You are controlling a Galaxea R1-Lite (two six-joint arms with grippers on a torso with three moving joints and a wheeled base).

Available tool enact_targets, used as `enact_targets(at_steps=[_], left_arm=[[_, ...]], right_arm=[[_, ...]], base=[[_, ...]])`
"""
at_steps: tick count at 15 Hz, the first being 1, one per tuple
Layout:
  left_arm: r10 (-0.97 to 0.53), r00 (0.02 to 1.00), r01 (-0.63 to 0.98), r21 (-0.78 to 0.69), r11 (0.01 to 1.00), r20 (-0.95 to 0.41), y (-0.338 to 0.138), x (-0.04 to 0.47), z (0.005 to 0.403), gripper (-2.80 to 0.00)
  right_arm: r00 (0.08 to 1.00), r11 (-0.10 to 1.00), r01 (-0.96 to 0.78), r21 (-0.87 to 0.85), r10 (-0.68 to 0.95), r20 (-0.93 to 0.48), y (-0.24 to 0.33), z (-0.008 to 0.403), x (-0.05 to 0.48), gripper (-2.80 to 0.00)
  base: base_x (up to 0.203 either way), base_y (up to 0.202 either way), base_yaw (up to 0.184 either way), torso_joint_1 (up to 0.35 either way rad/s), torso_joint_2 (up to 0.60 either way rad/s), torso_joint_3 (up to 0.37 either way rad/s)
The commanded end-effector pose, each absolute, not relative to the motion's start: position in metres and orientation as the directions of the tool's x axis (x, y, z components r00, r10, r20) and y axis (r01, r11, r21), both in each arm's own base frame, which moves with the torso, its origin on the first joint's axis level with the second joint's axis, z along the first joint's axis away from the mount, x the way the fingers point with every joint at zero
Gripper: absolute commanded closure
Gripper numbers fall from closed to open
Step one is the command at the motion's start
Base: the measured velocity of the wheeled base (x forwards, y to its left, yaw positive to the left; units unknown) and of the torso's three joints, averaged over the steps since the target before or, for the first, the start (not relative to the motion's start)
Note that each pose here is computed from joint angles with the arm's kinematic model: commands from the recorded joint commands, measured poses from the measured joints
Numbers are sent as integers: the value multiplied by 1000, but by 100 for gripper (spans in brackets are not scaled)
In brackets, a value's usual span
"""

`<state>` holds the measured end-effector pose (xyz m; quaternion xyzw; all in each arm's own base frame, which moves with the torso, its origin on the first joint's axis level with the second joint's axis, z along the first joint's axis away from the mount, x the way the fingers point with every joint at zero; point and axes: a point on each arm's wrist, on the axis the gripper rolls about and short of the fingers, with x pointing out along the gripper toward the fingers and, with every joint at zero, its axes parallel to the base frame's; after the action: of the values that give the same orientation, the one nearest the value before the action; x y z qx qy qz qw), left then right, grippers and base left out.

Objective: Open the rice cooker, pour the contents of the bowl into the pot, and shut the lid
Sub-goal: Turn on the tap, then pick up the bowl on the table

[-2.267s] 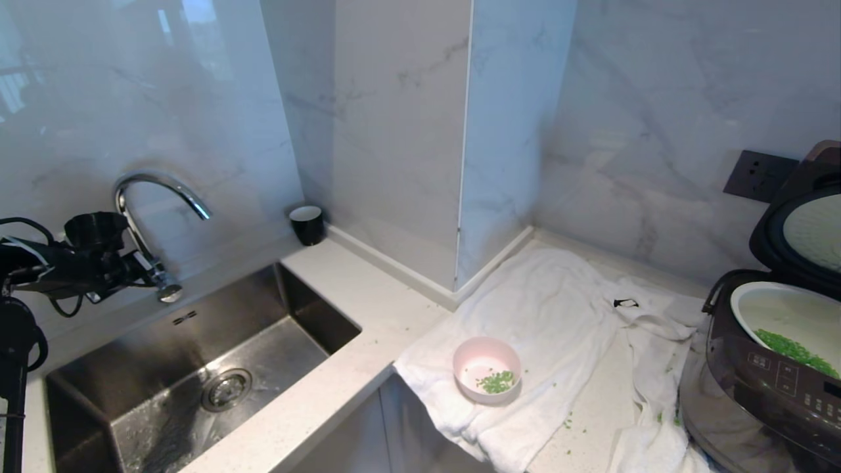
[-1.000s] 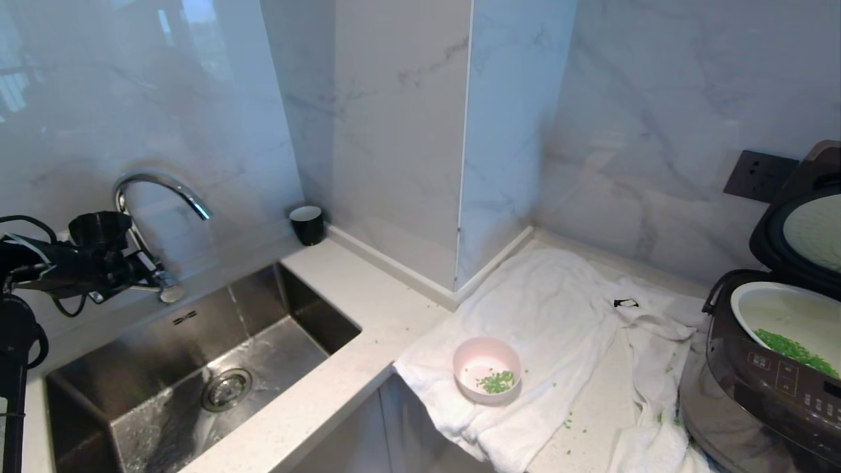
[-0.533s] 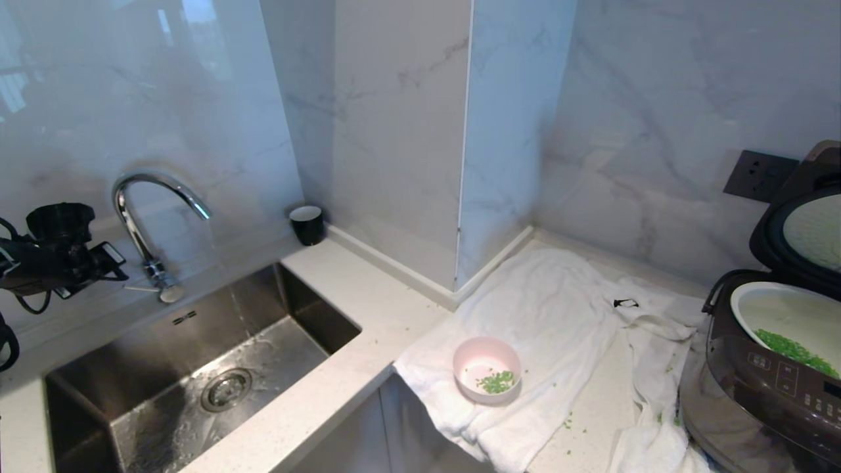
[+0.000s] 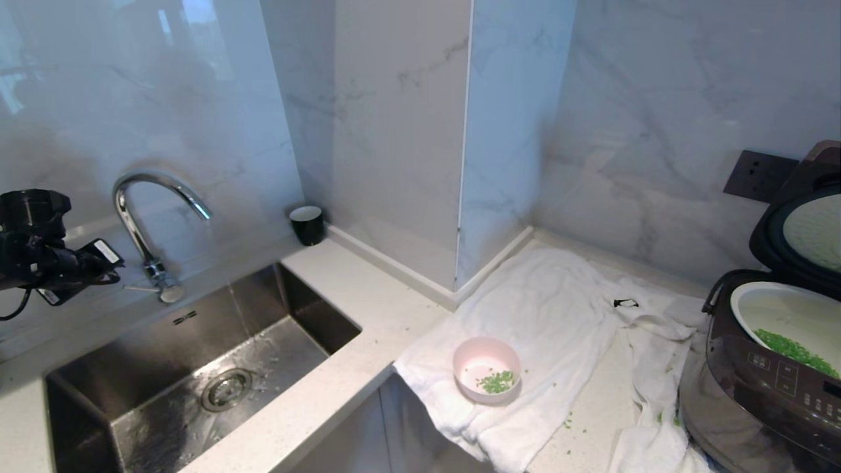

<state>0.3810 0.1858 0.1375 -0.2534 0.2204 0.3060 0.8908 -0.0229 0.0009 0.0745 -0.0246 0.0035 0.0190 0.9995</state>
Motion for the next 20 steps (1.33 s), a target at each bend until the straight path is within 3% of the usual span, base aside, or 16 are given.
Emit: enact_targets(at_steps=[1,5,12,17,20], left_arm=[[400,756,-609,-334,719,-518,164,348,157,0],[331,853,-455,-262,851,-404,121,291,152,0],[137,986,-152,-182,972,-91,46,173,197,0],[-122,990,128,-77,989,75,12,88,195,0],[-235,968,241,-56,969,90,0,46,191,0]], right_arm=[[999,998,-39,-50,39,-9,1,75,-23,0],[999,998,-39,-50,38,-9,1,75,-23,0],[999,998,-40,-50,40,-9,1,75,-23,0],[999,998,-40,-50,40,-9,1,75,-23,0],[999,998,-39,-50,38,-9,1,75,-23,0]], base=[[0,0,0,0,0,0],[0,0,0,0,0,0],[0,0,0,0,0,0],[0,0,0,0,0,0],[0,0,0,0,0,0]])
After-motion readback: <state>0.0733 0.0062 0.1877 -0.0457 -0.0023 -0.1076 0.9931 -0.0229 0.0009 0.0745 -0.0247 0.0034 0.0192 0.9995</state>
